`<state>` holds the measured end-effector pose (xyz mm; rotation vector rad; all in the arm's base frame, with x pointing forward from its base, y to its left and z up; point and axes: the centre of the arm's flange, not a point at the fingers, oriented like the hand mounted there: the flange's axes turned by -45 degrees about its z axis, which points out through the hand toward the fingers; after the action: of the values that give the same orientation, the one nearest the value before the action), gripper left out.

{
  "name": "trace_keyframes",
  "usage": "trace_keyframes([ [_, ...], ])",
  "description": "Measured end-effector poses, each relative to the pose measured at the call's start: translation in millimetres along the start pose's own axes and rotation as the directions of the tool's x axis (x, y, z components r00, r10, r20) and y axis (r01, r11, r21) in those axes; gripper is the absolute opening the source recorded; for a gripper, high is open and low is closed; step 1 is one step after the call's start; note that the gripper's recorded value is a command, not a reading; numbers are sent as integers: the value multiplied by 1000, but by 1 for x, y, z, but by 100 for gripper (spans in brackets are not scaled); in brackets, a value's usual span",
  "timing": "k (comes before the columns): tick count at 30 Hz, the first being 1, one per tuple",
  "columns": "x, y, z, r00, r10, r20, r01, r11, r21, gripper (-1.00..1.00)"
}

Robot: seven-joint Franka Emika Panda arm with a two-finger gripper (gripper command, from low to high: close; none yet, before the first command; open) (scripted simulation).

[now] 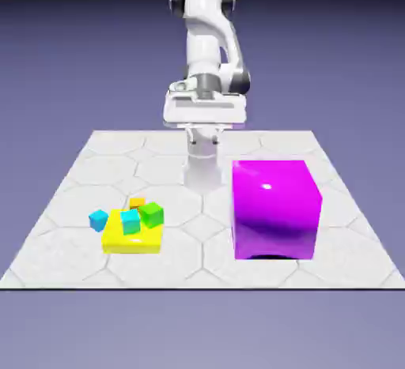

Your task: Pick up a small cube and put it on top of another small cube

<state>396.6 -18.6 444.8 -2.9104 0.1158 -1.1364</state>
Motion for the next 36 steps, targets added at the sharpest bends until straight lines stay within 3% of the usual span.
trace_keyframes([
  [5, -27, 100, 53, 842, 517, 150, -497, 854, -155, 0],
  [11, -95, 217, 91, 325, 938, 122, -850, 346, -396, 0],
  [15, -156, 283, 102, -96, 995, -8, -859, -86, -505, 0],
  [20, -250, 356, 95, -566, 787, -246, -614, -601, -512, 0],
  [27, -291, 356, 143, -589, 765, -260, -591, -627, -507, 0],
  [28, -298, 354, 150, -590, 764, -261, -590, -628, -507, -100],
  [36, -252, 358, 95, -579, 777, -246, -601, -611, -516, -100],
])
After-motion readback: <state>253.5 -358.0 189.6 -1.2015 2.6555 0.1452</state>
